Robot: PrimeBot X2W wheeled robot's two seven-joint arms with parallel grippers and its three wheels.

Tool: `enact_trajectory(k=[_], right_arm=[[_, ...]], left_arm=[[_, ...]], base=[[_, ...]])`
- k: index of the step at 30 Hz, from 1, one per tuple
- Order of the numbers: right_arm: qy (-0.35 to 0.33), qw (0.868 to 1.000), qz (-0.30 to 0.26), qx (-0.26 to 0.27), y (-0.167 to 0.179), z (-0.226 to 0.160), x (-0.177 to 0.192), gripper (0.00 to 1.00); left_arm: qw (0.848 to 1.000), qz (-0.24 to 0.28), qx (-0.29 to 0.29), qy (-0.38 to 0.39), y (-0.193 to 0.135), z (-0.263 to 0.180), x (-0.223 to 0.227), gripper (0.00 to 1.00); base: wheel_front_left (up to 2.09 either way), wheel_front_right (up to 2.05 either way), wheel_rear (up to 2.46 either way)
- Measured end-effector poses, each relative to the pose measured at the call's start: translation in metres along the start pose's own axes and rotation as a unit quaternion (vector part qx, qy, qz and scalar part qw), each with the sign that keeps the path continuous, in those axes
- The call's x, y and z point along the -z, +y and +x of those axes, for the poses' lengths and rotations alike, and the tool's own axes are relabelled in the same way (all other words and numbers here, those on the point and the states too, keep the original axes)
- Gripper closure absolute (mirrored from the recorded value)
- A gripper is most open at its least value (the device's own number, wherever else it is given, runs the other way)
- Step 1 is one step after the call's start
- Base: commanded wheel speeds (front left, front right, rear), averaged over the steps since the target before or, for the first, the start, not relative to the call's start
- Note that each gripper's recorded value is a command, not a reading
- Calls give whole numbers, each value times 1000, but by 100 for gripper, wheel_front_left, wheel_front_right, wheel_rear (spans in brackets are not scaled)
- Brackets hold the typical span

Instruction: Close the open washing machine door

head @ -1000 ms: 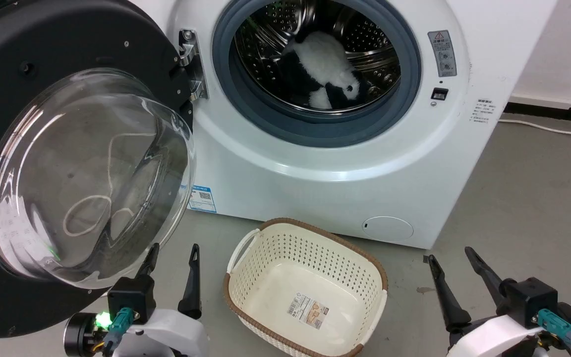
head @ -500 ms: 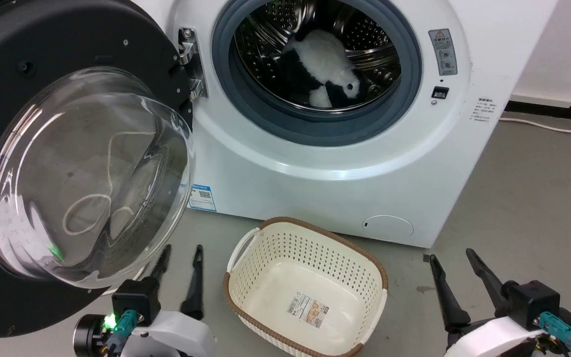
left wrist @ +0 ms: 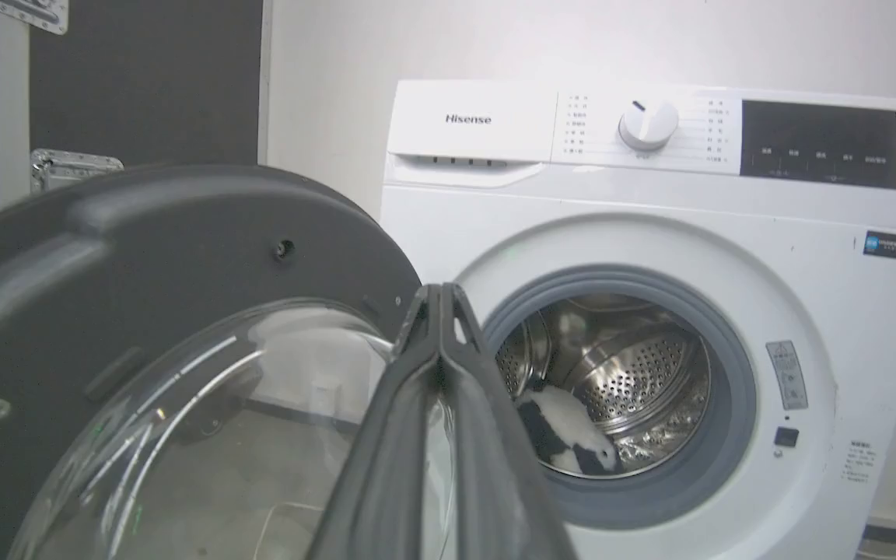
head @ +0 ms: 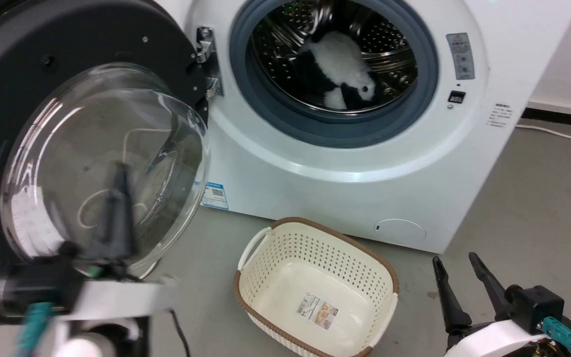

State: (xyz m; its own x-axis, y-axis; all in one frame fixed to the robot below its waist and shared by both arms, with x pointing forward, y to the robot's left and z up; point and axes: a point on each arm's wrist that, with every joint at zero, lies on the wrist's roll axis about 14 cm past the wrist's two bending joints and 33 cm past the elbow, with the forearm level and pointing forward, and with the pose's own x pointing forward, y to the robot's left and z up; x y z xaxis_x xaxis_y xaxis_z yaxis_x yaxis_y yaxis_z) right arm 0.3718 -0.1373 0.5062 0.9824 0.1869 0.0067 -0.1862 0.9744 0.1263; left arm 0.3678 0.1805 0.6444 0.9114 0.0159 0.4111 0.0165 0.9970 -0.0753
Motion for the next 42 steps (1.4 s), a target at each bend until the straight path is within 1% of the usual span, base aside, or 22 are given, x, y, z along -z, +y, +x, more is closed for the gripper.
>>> enact_trajectory(k=[3,6,8,10,13,15,16,18,19,20,22,23,27,29,31,32,34,36,39,42], right_arm=[[-1,1000,5,-10,6,3,1,0],[1,1000,11,-20,13,7,3,0],[2,1000,15,-27,17,10,5,0],[3,999,17,-35,22,12,7,0],[7,999,22,-46,29,17,10,0],[9,998,26,-52,33,20,13,0],[13,998,27,-54,35,21,15,0],[17,998,29,-59,38,25,20,0],[29,997,30,-61,38,30,29,0],[32,997,28,-60,37,32,33,0],[38,997,25,-61,37,38,39,0],[40,997,23,-62,37,41,41,0],[49,997,16,-60,33,55,50,0],[56,996,15,-61,32,61,56,0],[64,996,16,-61,32,65,64,0],[78,995,20,-62,32,68,74,0],[83,994,22,-65,34,70,79,0],[86,994,25,-70,38,71,82,0],[83,993,31,-78,44,73,81,0],[75,993,39,-82,48,75,78,0]], left_arm=[[996,10,-48,-69,26,4,-44,100],[986,27,-108,-126,61,-1,-82,100],[975,37,-157,-155,90,-11,-101,100],[962,47,-210,-168,122,-25,-112,100],[939,46,-294,-174,175,-52,-117,100],[925,34,-340,-164,208,-70,-110,100],[922,32,-355,-153,220,-77,-102,100],[919,9,-379,-109,240,-88,-70,100],[910,-16,-412,-37,267,-100,-30,100],[908,-14,-418,-21,276,-100,-25,100],[905,-32,-425,-6,290,-97,-19,100],[906,-33,-422,7,294,-92,-15,100],[909,-67,-404,77,297,-76,20,100],[907,-89,-397,112,295,-71,40,100],[903,-116,-387,145,292,-66,57,100],[896,-156,-373,182,290,-64,73,100],[891,-171,-365,210,289,-66,78,100],[886,-200,-354,225,284,-68,81,100],[880,-241,-328,244,271,-71,81,100],[877,-271,-299,259,253,-77,80,100]], base=[[0,0,0],[0,0,0],[0,0,0],[0,0,0],[0,0,0],[0,0,0],[0,0,0],[0,0,0],[0,0,0],[0,0,0],[0,0,0],[0,0,0],[0,0,0],[0,0,0],[0,0,0],[0,0,0],[0,0,0],[0,0,0],[0,0,0],[0,0,0]])
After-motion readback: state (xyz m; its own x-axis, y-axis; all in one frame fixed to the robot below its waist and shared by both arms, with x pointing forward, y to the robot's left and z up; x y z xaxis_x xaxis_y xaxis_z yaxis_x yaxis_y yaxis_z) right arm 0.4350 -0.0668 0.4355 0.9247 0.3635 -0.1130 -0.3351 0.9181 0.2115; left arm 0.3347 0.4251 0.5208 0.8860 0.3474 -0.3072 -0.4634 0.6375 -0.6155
